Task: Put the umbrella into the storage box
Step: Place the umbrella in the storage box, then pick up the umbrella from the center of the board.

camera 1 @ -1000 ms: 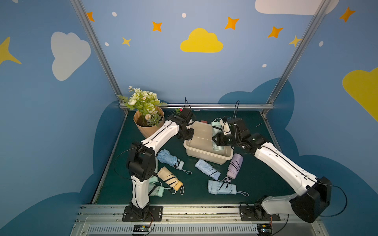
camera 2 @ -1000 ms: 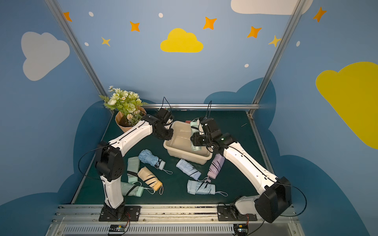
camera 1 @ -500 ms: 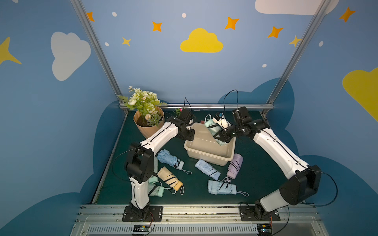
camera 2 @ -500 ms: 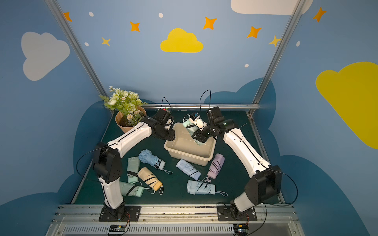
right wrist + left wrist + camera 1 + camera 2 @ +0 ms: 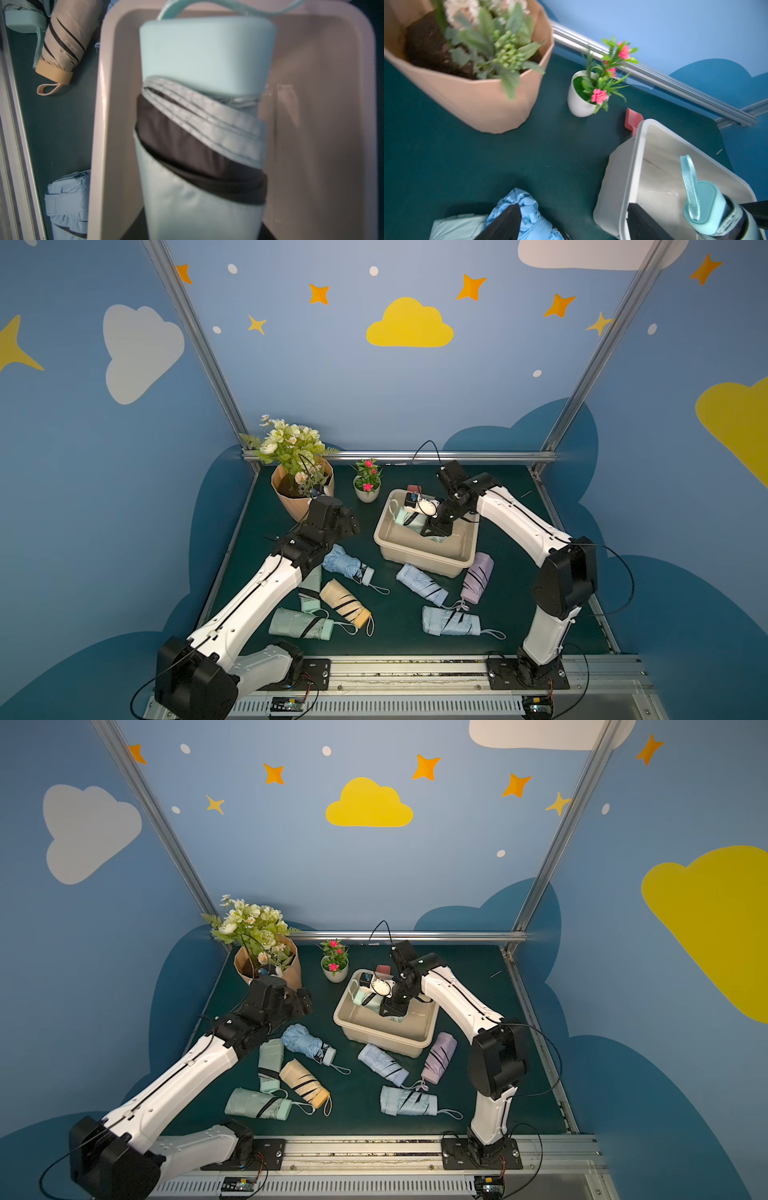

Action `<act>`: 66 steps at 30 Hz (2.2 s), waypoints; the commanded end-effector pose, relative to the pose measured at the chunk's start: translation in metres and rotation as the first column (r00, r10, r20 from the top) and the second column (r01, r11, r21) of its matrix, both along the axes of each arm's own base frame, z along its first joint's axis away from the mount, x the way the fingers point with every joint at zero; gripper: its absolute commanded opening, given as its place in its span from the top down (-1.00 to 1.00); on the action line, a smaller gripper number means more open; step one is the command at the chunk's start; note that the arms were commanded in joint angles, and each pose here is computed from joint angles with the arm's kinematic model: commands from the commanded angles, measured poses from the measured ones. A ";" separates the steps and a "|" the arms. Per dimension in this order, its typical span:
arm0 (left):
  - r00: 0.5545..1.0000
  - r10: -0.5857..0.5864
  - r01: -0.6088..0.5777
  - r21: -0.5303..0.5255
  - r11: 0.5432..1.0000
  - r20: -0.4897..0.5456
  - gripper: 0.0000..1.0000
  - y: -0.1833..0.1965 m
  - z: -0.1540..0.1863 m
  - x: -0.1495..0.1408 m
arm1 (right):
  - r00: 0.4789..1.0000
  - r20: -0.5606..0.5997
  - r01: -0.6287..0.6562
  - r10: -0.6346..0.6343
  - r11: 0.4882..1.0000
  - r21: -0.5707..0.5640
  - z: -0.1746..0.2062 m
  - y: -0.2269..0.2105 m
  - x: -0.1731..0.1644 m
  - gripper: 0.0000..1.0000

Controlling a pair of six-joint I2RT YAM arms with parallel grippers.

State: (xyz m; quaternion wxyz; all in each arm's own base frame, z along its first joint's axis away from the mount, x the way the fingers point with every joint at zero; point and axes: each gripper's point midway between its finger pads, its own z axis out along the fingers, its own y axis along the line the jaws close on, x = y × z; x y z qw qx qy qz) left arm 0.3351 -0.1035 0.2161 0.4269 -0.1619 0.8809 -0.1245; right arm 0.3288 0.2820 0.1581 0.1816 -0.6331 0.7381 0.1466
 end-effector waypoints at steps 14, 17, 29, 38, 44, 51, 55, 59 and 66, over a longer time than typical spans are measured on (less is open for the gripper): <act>0.979 0.202 -0.200 -0.142 0.969 -0.004 -0.71 0.049 -0.012 -0.041 | 0.996 -0.056 -0.083 0.071 0.963 -0.258 -0.079 -0.021 -0.010 0.97; 0.979 0.206 -0.205 -0.162 0.965 -0.011 -0.71 0.049 -0.017 -0.044 | 0.998 -0.045 -0.062 0.052 0.961 -0.270 -0.088 -0.025 -0.009 0.50; 0.982 0.173 -0.186 -0.209 0.960 -0.079 -0.71 0.038 -0.033 -0.042 | 0.999 0.042 -0.018 0.030 0.965 -0.262 -0.068 -0.023 0.003 -0.96; 0.979 0.137 -0.171 -0.242 0.955 -0.151 -0.71 0.022 -0.045 -0.028 | 0.979 0.203 0.030 0.014 0.977 -0.209 -0.001 -0.042 0.002 -0.97; 0.958 0.167 -0.225 -0.248 0.942 -0.233 -0.68 0.019 -0.054 -0.022 | 0.941 0.333 0.095 -0.056 0.990 -0.100 0.057 -0.052 -0.004 -0.96; 0.909 0.244 -0.335 -0.243 0.910 -0.339 -0.68 0.025 -0.075 -0.029 | 0.923 0.294 0.169 -0.249 0.947 0.273 0.124 -0.027 -0.033 -0.96; 0.885 0.269 -0.374 -0.234 0.897 -0.380 -0.69 0.027 -0.083 -0.036 | 0.939 0.135 0.204 -0.317 0.828 0.521 0.143 0.000 -0.064 -0.91; 0.849 0.308 -0.425 -0.208 0.881 -0.430 -0.70 0.033 -0.091 -0.046 | 0.929 0.026 0.279 -0.369 0.745 0.606 0.145 0.011 -0.078 -0.86; 0.781 0.375 -0.492 -0.123 0.862 -0.499 -0.77 0.041 -0.099 -0.053 | 0.950 -0.051 0.282 -0.309 0.771 0.571 0.122 0.037 -0.102 -0.83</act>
